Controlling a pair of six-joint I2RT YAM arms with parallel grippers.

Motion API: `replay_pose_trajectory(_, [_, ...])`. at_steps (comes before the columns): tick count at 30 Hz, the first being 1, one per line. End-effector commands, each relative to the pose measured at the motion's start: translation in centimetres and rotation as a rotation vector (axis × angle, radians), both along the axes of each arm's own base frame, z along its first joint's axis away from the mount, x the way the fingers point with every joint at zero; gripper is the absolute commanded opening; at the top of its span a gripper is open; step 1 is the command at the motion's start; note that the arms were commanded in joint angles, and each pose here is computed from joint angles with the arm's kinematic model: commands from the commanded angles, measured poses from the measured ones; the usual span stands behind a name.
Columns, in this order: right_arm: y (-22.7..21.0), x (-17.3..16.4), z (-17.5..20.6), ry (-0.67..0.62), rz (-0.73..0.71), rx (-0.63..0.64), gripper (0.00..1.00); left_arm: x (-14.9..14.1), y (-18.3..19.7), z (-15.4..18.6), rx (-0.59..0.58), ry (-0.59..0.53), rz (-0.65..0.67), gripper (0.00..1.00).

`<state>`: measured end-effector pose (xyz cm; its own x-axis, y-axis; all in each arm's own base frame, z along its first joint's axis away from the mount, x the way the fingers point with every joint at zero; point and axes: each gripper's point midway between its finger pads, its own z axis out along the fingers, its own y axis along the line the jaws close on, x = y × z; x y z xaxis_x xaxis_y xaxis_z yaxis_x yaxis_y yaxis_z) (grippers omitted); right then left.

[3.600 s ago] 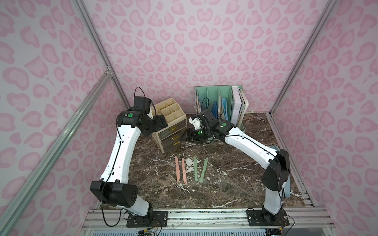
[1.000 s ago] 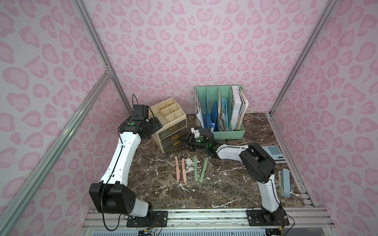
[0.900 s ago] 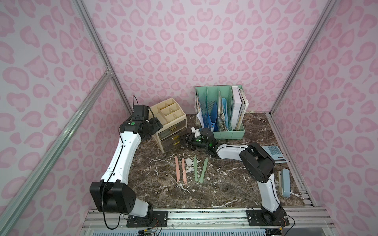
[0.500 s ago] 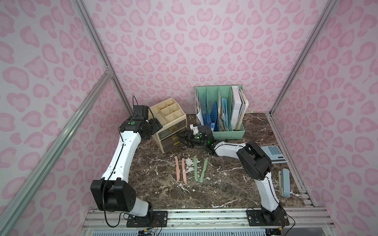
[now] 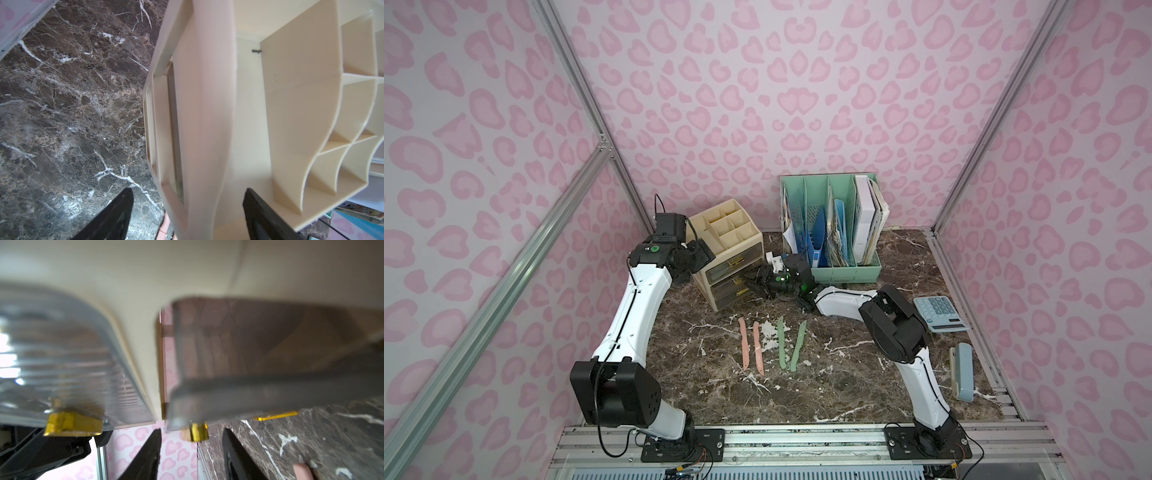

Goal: Place the fruit knives into the drawer by color
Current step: Open the drawer in the storage box.

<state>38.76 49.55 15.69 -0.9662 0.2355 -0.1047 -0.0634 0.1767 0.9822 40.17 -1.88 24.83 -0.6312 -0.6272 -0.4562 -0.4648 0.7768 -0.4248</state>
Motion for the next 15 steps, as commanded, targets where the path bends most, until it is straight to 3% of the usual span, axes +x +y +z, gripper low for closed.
replay_pose_trajectory(1, [0.25, 0.31, 0.49, -0.032, 0.006, 0.014, 0.45, 0.06, -0.1, -0.13, -0.003, 0.007, -0.006, 0.84])
replay_pose_trajectory(15, [0.42, 0.79, -0.23, -0.036, -0.01, 0.024, 0.13, 0.25, -0.24, -0.72, -0.01, 0.021, -0.009, 0.84])
